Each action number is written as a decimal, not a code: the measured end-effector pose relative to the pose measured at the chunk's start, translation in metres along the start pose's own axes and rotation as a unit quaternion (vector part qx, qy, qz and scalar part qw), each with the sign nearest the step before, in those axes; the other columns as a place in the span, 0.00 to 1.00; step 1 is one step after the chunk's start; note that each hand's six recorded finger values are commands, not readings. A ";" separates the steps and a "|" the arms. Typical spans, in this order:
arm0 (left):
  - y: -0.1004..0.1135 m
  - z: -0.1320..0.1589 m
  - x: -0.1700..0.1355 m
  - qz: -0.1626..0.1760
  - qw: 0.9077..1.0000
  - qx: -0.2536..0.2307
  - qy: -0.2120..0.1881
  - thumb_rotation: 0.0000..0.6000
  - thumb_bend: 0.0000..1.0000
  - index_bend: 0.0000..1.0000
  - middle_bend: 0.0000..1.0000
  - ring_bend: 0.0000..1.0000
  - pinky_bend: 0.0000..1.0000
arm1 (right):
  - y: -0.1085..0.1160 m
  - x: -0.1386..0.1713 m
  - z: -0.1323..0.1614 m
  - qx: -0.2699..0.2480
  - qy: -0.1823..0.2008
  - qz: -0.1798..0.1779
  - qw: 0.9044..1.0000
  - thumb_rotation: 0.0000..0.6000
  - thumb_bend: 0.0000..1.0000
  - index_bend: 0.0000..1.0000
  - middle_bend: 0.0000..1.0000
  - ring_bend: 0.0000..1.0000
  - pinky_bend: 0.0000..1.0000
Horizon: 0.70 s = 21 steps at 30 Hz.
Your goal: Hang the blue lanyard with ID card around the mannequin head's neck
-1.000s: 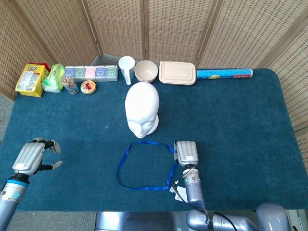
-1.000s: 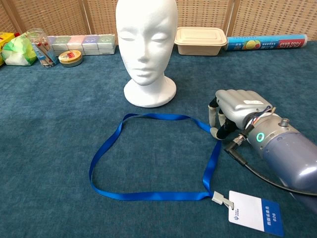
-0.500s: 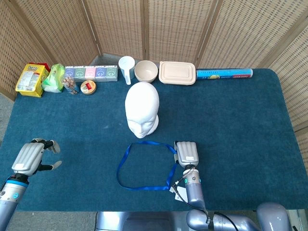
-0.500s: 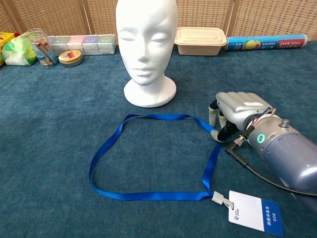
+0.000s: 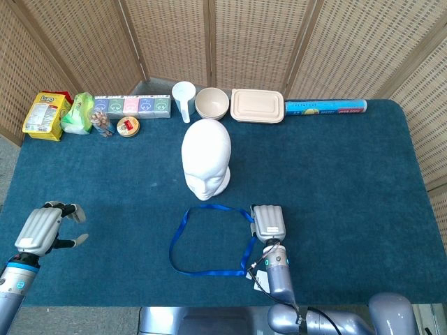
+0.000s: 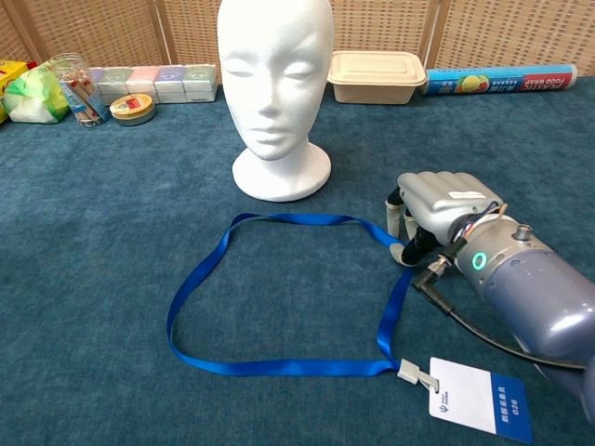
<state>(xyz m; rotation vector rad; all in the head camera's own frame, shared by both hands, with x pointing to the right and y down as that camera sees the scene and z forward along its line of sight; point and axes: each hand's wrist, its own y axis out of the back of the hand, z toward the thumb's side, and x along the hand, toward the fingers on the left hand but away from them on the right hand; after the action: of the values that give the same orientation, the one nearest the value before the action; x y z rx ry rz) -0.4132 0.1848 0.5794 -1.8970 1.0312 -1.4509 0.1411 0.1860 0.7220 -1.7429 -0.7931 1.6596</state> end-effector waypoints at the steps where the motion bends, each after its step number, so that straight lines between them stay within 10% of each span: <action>1: 0.000 0.000 0.000 0.000 1.000 0.000 0.000 1.00 0.20 0.50 0.54 0.46 0.29 | 0.000 0.000 0.000 0.002 0.000 0.000 1.000 0.94 0.43 0.52 0.68 0.94 1.00; 21: -0.002 -0.003 -0.001 -0.002 1.000 -0.008 0.001 1.00 0.20 0.50 0.54 0.46 0.29 | 0.016 0.006 0.007 -0.013 0.011 -0.016 1.000 0.95 0.46 0.59 0.72 0.96 1.00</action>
<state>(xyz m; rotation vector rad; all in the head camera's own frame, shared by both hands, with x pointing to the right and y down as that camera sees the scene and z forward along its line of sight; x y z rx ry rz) -0.4156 0.1874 0.5811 -1.9098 1.0430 -1.4521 0.1344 0.1807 0.7056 -1.7534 -0.8325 1.6135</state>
